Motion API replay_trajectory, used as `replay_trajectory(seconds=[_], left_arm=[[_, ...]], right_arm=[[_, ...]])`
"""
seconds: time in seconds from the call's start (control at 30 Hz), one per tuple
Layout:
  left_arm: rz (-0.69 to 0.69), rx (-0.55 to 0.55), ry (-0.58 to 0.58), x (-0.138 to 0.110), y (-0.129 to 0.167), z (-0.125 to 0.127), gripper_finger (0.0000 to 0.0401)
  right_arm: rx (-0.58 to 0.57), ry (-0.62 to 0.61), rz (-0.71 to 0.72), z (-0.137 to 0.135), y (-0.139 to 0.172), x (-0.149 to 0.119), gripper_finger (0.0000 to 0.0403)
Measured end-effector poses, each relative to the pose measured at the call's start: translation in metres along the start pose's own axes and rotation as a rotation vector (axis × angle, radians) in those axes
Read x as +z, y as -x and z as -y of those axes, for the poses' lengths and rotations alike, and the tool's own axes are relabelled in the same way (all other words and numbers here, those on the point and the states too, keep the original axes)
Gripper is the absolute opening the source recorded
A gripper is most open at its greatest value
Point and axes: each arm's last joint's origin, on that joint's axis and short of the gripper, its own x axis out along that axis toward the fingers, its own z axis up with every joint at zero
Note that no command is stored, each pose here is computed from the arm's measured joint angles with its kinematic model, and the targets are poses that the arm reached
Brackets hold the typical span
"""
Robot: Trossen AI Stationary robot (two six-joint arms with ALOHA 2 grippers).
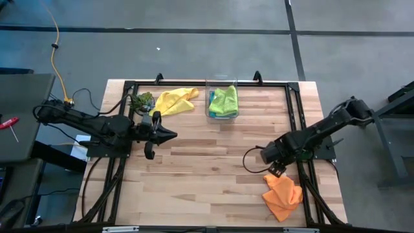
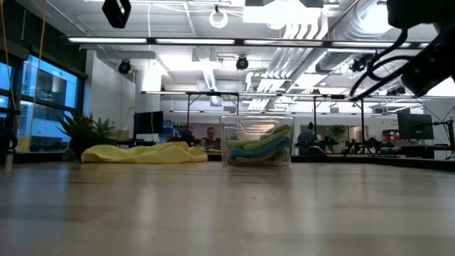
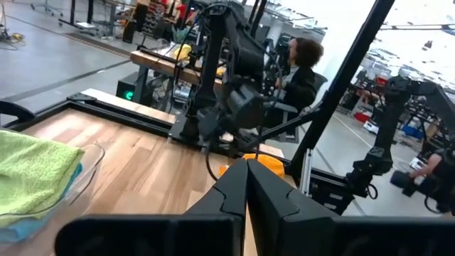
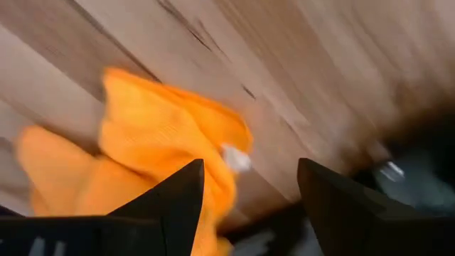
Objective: Fold microfiber towels
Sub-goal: Fold the orange microfiber cloth
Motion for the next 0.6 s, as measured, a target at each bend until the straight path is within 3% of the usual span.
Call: replay_trajectory(seconds=[0.1, 0.43, 0.6], left_arm=[[0.005, 0.002, 0.002, 0.000, 0.000, 0.000, 0.0000], [0.006, 0.005, 0.012, 0.000, 0.000, 0.000, 0.0000], [0.005, 0.006, 0.012, 0.000, 0.000, 0.000, 0.0000]], right_arm=[[0.047, -0.003, 0.026, 0.000, -0.012, 0.004, 0.0220], [0.036, -0.080, -0.012, 0.011, -0.037, 0.002, 0.0220], [0.099, -0.105, 0.020, 0.008, -0.042, 0.006, 0.0196]])
